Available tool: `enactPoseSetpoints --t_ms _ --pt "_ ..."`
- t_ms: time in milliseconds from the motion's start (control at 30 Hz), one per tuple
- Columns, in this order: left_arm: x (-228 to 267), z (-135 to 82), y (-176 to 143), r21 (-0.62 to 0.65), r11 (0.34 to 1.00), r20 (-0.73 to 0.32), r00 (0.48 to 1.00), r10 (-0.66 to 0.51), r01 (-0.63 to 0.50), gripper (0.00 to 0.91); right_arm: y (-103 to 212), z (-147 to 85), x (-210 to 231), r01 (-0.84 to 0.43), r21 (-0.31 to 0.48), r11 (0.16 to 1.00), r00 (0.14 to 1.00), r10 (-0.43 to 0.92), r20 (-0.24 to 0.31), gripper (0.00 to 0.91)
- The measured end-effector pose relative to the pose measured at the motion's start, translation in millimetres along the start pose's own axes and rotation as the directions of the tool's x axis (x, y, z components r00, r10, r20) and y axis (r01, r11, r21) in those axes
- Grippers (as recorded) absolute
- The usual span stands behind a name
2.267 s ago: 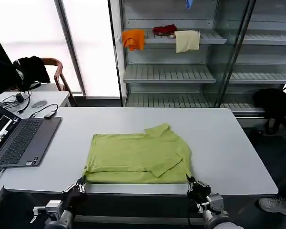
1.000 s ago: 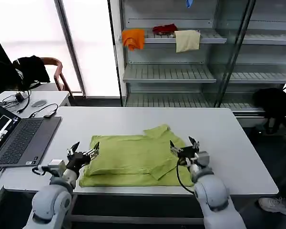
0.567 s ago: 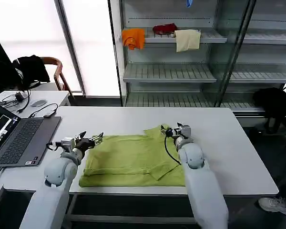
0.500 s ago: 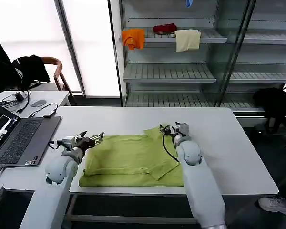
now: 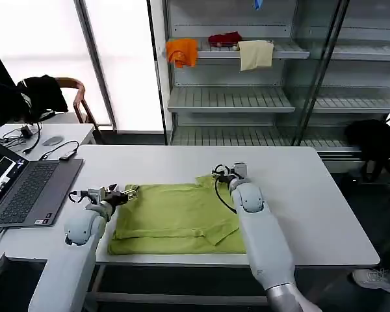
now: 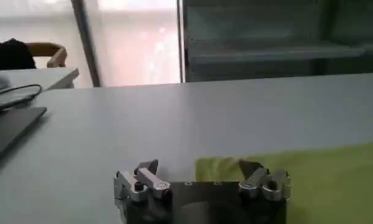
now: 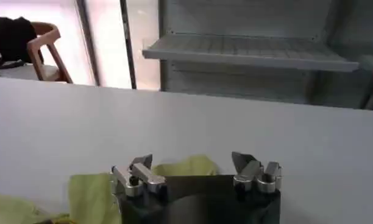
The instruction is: Fold and organize the clothes.
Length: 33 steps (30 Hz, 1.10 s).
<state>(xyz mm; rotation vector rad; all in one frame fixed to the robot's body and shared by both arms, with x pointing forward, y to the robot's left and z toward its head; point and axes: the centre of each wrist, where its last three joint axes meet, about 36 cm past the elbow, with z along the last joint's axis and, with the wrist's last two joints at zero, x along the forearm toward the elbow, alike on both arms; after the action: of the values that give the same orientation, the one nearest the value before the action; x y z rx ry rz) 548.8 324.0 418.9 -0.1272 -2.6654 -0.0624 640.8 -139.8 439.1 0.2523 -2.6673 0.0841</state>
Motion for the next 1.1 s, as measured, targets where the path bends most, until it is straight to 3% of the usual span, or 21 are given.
enactPoseSetpoints --t_ms 33,700,1100 --pt "0 1 0 0.001 1.000 -0.001 1.000 0.002 -0.002 0.040 0 1 0 0.001 0.001 1.000 1.000 -0.001 -0.002 0.000" --pt "3 5 -5 -0.005 1.000 -0.002 1.000 0.024 -0.024 0.000 10 15 9 0.027 -0.017 0.999 1.000 -0.027 0.001 0.000" --pt "19 -6 -3 0.023 0.999 0.052 0.998 0.023 -0.024 0.000 10 3 44 0.038 -0.050 0.998 0.995 -0.033 0.093 0.000"
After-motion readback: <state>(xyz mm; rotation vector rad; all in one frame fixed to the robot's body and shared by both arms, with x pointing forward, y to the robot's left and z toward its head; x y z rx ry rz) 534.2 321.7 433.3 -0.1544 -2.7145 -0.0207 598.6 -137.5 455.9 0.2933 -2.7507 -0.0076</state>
